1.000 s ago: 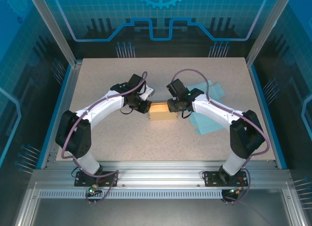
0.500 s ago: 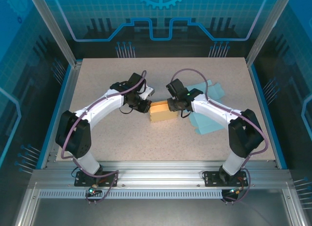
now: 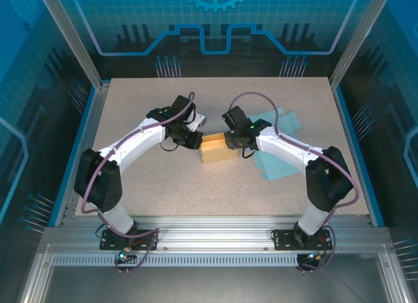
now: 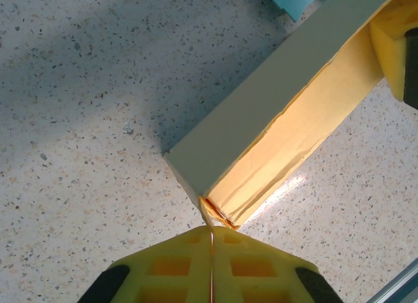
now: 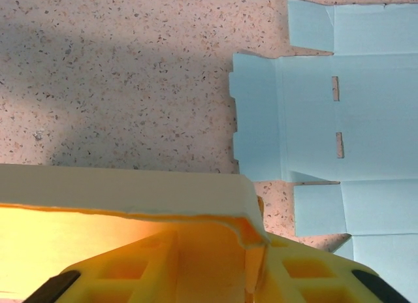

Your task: Fold the paper box

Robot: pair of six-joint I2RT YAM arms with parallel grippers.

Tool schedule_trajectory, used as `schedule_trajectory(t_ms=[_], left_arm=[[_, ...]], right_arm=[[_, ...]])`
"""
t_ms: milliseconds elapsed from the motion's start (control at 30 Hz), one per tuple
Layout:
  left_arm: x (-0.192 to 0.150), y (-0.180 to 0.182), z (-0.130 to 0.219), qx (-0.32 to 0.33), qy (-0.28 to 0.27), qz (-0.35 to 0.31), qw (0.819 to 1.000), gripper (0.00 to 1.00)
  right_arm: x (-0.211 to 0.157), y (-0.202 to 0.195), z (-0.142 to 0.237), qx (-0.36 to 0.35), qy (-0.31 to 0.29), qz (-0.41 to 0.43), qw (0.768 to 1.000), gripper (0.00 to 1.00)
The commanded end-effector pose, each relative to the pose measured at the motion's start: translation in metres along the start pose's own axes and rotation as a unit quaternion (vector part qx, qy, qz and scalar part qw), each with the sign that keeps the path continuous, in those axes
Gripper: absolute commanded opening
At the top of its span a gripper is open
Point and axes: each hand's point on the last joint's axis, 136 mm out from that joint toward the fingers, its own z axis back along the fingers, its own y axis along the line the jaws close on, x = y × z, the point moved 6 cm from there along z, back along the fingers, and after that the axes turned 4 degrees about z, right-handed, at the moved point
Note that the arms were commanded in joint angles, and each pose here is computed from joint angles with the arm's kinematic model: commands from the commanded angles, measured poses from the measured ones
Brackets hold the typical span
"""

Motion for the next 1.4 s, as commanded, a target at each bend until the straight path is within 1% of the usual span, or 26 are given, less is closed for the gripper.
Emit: schedule_trajectory(t_ms=[0,33,367,567,767,1033,1100,1267,1367], left_arm=[[0.007,-0.007,0.002,-0.027,-0.01,0.014,0.999,0.02],[0.007,-0.007,0.003,-0.028,-0.012,0.016,0.999,0.0],[0.01,-0.009,0.004,-0.035,-0.027,0.032,0.999,0.0],[0.005,-0.007,-0.001,-0.032,-0.014,0.033,0.999,0.0],[-0.008,-0.003,-0.009,-0.027,0.005,0.037,0.999,0.0],[-0.015,0.001,-0.017,-0.021,0.007,0.04,0.999,0.0],[-0.014,0.0,-0.018,-0.023,0.006,0.039,0.999,0.0],[-0.01,-0.002,-0.015,-0.022,0.001,0.036,0.999,0.0],[-0.009,-0.002,-0.016,-0.02,0.002,0.036,0.999,0.0]], right_arm=[[-0.022,0.001,-0.016,-0.014,0.046,0.022,0.999,0.33],[-0.023,0.001,-0.016,-0.015,0.048,0.022,0.999,0.32],[-0.023,0.004,-0.017,-0.013,0.048,0.026,0.998,0.31],[-0.022,0.005,-0.017,-0.013,0.047,0.026,0.998,0.3],[-0.023,0.005,-0.017,-0.013,0.046,0.024,0.999,0.3],[-0.023,0.005,-0.016,-0.013,0.045,0.025,0.999,0.3],[-0.022,0.005,-0.013,-0.012,0.041,0.024,0.999,0.31],[-0.013,0.005,0.002,-0.005,0.024,0.024,0.999,0.41],[-0.007,0.003,0.012,-0.009,0.012,0.028,0.999,0.42]])
